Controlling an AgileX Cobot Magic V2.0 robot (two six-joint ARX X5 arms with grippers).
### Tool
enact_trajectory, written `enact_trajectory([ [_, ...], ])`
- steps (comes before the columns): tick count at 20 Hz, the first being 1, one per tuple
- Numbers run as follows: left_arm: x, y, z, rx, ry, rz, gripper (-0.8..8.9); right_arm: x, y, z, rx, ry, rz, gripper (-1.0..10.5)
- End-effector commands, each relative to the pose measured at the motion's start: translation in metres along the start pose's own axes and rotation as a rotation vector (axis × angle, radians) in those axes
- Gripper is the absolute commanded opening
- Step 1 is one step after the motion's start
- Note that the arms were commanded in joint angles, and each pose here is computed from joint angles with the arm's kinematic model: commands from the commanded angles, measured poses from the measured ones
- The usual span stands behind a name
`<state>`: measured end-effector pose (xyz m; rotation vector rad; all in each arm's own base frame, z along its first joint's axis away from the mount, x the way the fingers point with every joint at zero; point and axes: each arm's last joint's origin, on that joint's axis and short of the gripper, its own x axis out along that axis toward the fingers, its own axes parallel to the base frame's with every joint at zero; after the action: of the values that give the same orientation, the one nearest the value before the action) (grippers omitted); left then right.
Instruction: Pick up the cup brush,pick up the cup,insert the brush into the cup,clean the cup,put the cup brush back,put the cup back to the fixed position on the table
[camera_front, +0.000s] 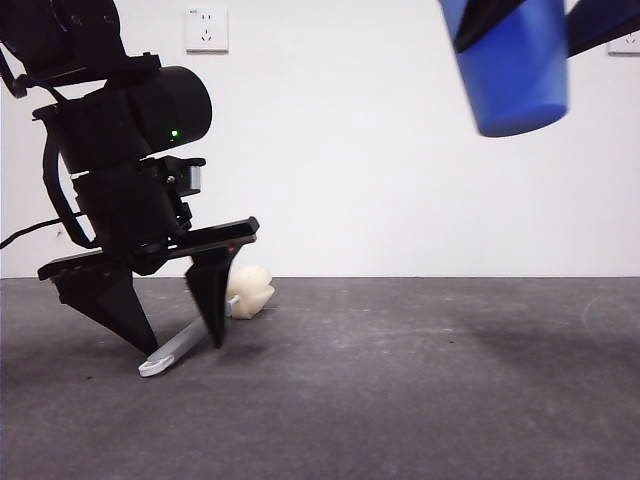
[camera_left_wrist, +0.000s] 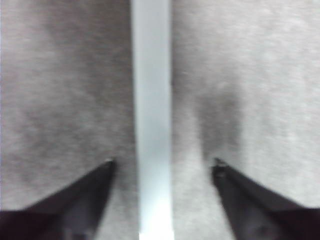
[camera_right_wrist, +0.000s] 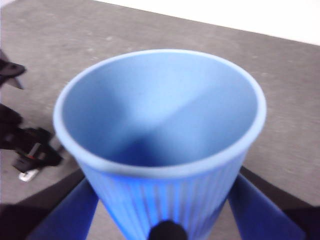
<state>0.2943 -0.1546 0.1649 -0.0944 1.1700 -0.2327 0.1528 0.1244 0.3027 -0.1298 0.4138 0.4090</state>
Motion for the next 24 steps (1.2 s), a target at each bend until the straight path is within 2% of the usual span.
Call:
enact_trajectory([
  [1,-0.008,-0.001,-0.001,0.012,0.000,-0.001,3.91,0.014,0.004,0.002,0.030,-0.016,0.002,-0.2],
  [5,-0.049,-0.002,-0.001,0.090,-0.056,-0.023,3.91,0.055,0.001,-0.001,0.052,-0.012,-0.048,-0.2],
  [7,-0.082,-0.002,-0.005,0.129,-0.115,-0.042,3.90,0.080,-0.007,-0.009,0.076,-0.007,-0.031,-0.2],
  [12,-0.164,0.002,-0.020,0.168,-0.341,-0.114,3.90,0.130,-0.026,-0.047,0.111,0.042,-0.017,-0.2],
  [15,-0.197,0.007,-0.036,0.173,-0.416,-0.136,3.90,0.147,-0.030,-0.066,0.121,-0.012,-0.027,-0.2],
  [21,-0.219,0.014,-0.053,0.172,-0.444,-0.140,3.90,0.178,-0.037,-0.090,0.101,-0.025,-0.010,-0.2],
  [24,-0.220,0.014,-0.054,0.172,-0.439,-0.137,3.90,0.187,-0.036,-0.101,0.058,-0.015,-0.011,-0.2],
])
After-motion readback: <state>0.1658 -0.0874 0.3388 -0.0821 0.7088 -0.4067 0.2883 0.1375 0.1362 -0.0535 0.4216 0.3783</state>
